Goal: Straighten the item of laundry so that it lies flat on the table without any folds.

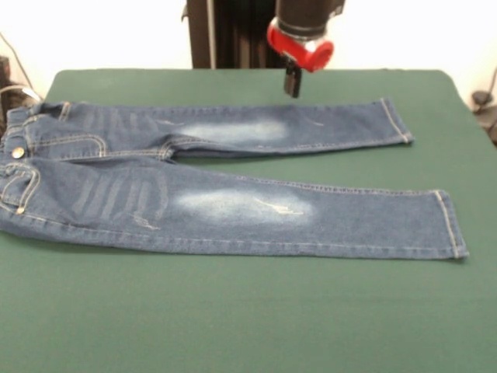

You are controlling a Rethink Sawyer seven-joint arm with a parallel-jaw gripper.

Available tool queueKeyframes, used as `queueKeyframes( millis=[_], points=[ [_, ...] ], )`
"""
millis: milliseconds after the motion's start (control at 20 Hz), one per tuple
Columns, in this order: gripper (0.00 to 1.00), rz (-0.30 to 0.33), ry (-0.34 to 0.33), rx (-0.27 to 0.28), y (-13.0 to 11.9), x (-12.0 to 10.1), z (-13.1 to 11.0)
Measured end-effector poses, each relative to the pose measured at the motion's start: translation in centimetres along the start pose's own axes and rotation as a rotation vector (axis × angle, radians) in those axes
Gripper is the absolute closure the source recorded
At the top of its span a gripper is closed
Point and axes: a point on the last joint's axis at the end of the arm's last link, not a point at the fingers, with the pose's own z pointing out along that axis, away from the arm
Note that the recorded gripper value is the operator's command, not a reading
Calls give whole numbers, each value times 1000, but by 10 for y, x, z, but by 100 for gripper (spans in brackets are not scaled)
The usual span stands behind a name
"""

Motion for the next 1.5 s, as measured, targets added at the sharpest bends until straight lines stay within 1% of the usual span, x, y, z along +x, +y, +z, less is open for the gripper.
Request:
queueKeyframes(
  millis=[100,250,350,450,650,700,800,950,1150,1500],
  points=[
    [100,1,1,-3,1,-2,-7],
    [100,9,-6,-11,2,-8,-26],
    [100,7,-14,-3,-1,-9,-36],
    [100,-6,-15,11,-1,-5,-45],
    [100,-41,1,35,6,5,-53],
    [100,-46,4,37,8,6,-54],
    [100,-64,12,40,20,7,-52],
    [100,-69,9,36,28,3,-51],
    [100,-57,-6,26,40,-18,-40],
    [100,-56,-16,25,55,-34,-23]
  ],
)
